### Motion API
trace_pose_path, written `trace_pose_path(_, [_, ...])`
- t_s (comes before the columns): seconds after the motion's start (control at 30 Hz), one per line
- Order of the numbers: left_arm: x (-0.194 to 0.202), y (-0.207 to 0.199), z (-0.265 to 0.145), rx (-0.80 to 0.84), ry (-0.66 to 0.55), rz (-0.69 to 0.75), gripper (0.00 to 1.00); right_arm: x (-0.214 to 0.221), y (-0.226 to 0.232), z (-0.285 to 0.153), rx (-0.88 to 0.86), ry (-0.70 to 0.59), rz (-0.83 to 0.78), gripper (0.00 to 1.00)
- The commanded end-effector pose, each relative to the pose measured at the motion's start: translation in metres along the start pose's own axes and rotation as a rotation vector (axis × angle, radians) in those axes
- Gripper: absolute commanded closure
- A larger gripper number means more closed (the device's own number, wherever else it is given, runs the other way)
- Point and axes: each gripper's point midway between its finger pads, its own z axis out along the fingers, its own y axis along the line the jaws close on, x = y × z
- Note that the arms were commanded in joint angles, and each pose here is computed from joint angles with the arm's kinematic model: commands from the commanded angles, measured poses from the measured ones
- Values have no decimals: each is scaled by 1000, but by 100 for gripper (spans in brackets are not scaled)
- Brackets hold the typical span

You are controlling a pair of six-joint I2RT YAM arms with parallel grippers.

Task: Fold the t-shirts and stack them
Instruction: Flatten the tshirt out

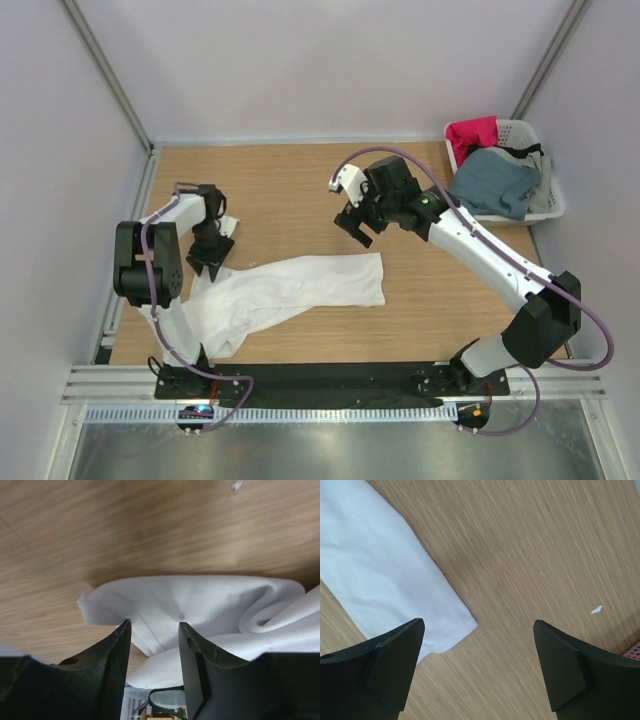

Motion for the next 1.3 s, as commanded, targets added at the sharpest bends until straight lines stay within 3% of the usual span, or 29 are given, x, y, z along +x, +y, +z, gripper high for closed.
trace_pose_path(0.0, [-20,1,0,27,-39,-27,56,-11,-16,-5,66,-48,18,3])
trace_pose_path(0.07, [-27,2,3,35,-39,-31,63,-12,-19,-4,70,-48,18,3])
trace_pose_path(0.2, [-39,3,3,44,-44,-48,100,-13,-24,-3,86,-49,23,3])
trace_pose_path(0.37, [-52,4,-2,51,-79,-70,100,-10,-34,-3,115,-48,36,3])
trace_pose_path(0.47, [-80,-2,-34,103,-180,-104,100,-12,-49,-9,162,-58,52,3])
trace_pose_path(0.5, [-108,-3,-66,121,-285,-94,100,-12,-54,-12,179,-60,60,3])
trace_pose_path(0.6, [-137,-17,-122,163,-404,-59,100,-11,-75,-20,235,-73,105,3])
trace_pose_path(0.63, [-163,-29,-160,177,-511,-3,100,-11,-79,-22,247,-79,115,3])
trace_pose_path(0.7, [-168,-57,-186,181,-525,99,100,-5,-90,-27,276,-74,140,3])
trace_pose_path(0.73, [-178,-67,-216,176,-601,153,100,-2,-95,-29,288,-74,150,3])
trace_pose_path(0.9, [-162,-147,-230,206,-571,386,100,10,-115,-49,353,-80,207,3])
trace_pose_path(1.13, [-106,-206,-205,338,-442,433,99,34,-122,-72,398,-67,254,3])
trace_pose_path(1.2, [-84,-208,-203,342,-419,458,88,36,-121,-77,403,-72,260,3])
trace_pose_path(1.23, [-78,-207,-205,344,-418,461,70,41,-120,-77,400,-64,266,3])
trace_pose_path(1.27, [-74,-205,-208,338,-429,457,35,42,-118,-76,394,-64,267,3])
